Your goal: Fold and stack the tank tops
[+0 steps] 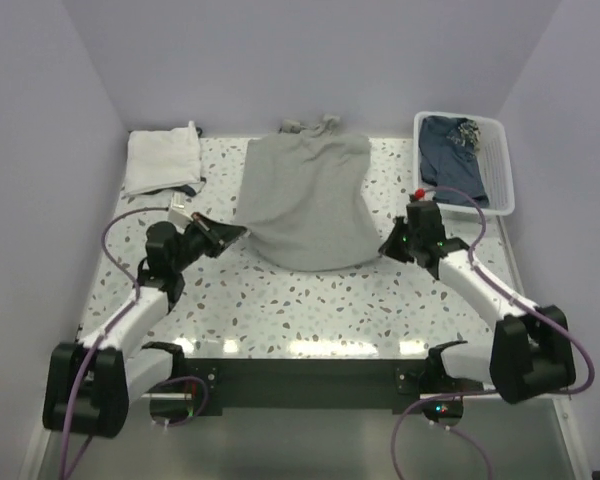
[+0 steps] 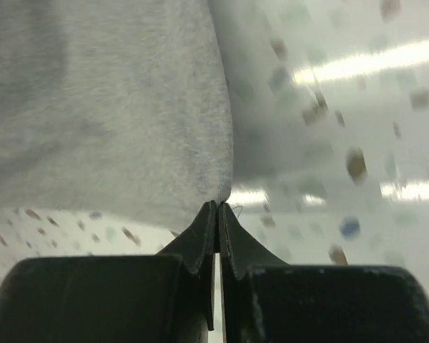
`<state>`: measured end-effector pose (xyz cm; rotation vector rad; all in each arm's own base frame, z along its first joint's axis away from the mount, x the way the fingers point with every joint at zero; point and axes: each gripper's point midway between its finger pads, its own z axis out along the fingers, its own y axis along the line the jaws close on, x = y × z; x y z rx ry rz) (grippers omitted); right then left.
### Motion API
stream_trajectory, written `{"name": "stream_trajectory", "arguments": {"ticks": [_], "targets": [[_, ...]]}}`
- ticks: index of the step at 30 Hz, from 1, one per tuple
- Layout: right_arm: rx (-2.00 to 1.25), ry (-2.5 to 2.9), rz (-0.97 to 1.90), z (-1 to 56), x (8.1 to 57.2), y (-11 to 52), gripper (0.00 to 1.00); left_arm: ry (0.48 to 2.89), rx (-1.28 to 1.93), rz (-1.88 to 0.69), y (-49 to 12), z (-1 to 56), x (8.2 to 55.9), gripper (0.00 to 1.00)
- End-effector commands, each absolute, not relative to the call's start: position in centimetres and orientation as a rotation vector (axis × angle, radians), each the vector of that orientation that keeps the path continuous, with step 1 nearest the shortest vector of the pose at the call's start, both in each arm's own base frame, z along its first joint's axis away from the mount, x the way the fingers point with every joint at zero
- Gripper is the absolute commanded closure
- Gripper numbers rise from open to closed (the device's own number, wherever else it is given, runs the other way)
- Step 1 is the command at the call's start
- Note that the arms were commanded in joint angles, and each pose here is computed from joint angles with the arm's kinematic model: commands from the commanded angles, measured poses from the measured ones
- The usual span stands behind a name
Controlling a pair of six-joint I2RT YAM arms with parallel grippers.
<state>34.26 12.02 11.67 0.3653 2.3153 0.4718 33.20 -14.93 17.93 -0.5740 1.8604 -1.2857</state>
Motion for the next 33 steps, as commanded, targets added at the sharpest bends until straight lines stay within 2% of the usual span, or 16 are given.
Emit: {"name": "stream_trajectory", "arguments": {"ticks": [1, 7, 11, 22, 33], "targets": [[0.47, 2.263, 0.551, 13.7, 29.6, 11.4, 1.0, 1.885, -0.485, -1.108, -13.6, 17.2, 29.9, 1.0], [0.619, 2.406, 0.498, 7.9, 23.4, 9.7, 1.0, 2.159, -0.597, -1.017, -13.1, 9.0, 25.0, 1.0], [0.692, 2.469, 0.474, 5.6, 21.0, 9.2, 1.0, 2.229, -0.643, -1.0, -13.0, 7.0, 23.3, 1.0], [0.842, 2.42, 0.421, 6.4, 18.0, 7.4, 1.0, 2.346, -0.606, -0.997, -13.1, 6.1, 19.7, 1.0], [0.893, 2.521, 0.343, 6.0, 13.2, 6.1, 1.0, 2.48, -0.614, -0.822, -11.2, 6.5, 16.7, 1.0]]}}
